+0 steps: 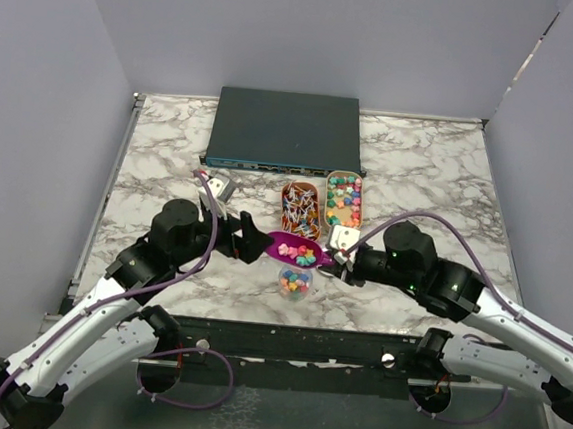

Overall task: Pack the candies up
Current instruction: Adjust the spatula, then place the fake candies in the packing bottle, then scoop the fake candies from the storage box.

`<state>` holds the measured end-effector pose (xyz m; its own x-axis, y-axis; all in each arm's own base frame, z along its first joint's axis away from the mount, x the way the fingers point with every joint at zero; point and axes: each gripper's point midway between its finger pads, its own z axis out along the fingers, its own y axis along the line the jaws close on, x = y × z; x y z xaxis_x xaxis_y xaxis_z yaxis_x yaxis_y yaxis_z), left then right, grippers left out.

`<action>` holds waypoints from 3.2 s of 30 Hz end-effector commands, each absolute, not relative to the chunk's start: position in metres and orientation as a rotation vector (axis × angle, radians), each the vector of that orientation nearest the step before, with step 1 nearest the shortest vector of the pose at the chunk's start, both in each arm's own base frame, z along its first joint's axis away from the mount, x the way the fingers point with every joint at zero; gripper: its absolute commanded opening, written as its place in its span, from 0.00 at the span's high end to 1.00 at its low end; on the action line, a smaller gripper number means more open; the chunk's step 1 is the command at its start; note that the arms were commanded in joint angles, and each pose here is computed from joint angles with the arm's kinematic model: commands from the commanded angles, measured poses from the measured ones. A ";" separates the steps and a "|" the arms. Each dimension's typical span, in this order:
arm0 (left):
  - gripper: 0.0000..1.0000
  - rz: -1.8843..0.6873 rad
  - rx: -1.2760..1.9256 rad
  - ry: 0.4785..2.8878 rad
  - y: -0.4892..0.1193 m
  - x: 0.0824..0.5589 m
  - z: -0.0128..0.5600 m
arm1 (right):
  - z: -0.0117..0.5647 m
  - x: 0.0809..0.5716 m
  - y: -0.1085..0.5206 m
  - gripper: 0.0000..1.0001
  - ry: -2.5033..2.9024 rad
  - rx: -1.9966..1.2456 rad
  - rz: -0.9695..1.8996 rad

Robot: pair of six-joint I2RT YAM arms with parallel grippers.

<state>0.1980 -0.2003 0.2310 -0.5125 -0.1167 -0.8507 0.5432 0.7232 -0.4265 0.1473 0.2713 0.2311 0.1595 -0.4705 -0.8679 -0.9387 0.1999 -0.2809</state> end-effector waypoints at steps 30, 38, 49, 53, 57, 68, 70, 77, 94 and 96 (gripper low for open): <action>0.01 -0.790 0.280 1.912 -0.187 0.202 0.239 | 0.173 0.133 0.206 0.99 1.787 -1.713 0.327; 0.02 -0.785 0.277 1.908 -0.185 0.202 0.240 | 0.161 0.137 0.194 0.99 1.872 -1.794 0.222; 0.02 -0.779 0.272 1.905 -0.184 0.203 0.241 | 0.157 0.148 0.188 0.99 1.949 -1.872 0.088; 0.02 -0.778 0.271 1.908 -0.183 0.204 0.240 | 0.160 0.153 0.189 0.99 1.951 -1.877 0.041; 0.02 -0.776 0.266 1.908 -0.182 0.205 0.240 | 0.163 0.154 0.192 0.99 1.952 -1.900 0.002; 0.01 -0.768 0.257 1.908 -0.179 0.205 0.240 | 0.173 0.156 0.188 0.99 1.961 -1.968 -0.169; 0.02 -0.771 0.258 1.904 -0.179 0.205 0.241 | 0.177 0.158 0.190 0.99 1.952 -1.962 -0.180; 0.01 -0.776 0.256 1.885 -0.177 0.203 0.246 | 0.197 0.167 0.202 0.99 1.913 -1.898 -0.165; 0.02 -0.784 0.254 1.861 -0.175 0.200 0.251 | 0.208 0.194 0.224 0.99 2.060 -1.708 -0.174; 0.02 -0.783 0.251 1.855 -0.174 0.200 0.253 | 0.208 0.200 0.230 0.99 2.108 -1.646 -0.153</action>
